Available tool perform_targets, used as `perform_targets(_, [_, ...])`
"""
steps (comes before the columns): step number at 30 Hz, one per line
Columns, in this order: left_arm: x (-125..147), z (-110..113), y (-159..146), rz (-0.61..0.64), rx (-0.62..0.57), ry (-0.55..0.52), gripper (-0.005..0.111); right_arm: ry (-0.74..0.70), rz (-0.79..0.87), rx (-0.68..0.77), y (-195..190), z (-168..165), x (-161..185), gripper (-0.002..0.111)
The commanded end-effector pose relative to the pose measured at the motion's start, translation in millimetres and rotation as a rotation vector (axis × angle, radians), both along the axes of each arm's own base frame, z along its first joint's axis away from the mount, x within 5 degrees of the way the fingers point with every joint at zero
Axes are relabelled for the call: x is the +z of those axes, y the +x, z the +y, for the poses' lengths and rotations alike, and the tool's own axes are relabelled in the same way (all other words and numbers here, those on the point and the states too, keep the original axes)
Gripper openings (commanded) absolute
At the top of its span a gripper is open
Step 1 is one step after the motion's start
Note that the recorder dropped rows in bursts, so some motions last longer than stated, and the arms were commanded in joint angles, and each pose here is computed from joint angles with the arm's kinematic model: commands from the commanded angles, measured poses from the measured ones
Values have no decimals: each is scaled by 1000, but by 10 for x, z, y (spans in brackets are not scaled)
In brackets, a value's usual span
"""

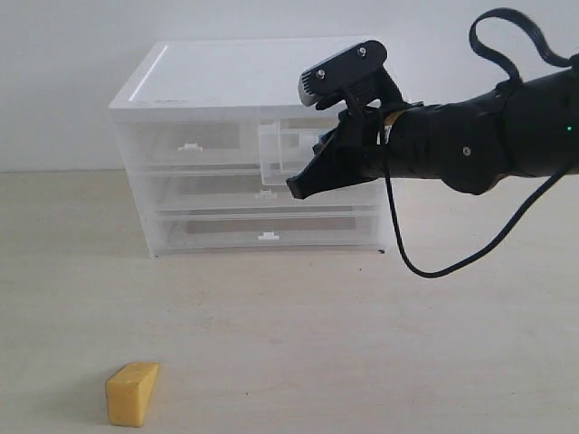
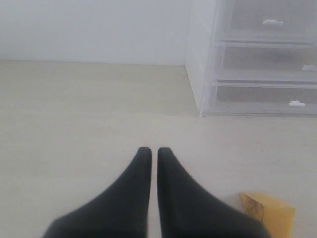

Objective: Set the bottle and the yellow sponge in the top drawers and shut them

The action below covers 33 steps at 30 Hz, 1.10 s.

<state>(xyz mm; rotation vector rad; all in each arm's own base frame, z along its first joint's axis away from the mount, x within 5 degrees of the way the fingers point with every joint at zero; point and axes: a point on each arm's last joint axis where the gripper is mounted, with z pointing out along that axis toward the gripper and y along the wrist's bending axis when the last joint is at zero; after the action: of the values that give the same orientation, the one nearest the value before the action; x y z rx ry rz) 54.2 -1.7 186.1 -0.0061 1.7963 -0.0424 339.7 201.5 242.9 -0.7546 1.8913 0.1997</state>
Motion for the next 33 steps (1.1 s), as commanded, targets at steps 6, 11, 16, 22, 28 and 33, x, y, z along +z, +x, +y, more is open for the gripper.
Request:
perform_targets(6, [-10, 0, -1, -1, 1, -3, 5, 35, -73, -43, 270, -73, -13, 0])
perform_targets(11, [-10, 0, -1, -1, 1, -3, 5, 36, -76, -52, 369, -65, -61, 0])
perform_targets(16, [-10, 0, -1, -1, 1, -3, 5, 29, -63, -52, 393, -51, -86, 0])
perform_targets(22, [-10, 0, -1, -1, 1, -3, 5, -48, 68, -58, 278, -118, -53, 0])
perform_targets(28, [-10, 0, -1, -1, 1, -3, 5, -316, 263, 24, -34, -327, 99, 0])
perform_targets(33, [-10, 0, -1, -1, 1, -3, 5, -337, 495, -177, -69, -972, 282, 0])
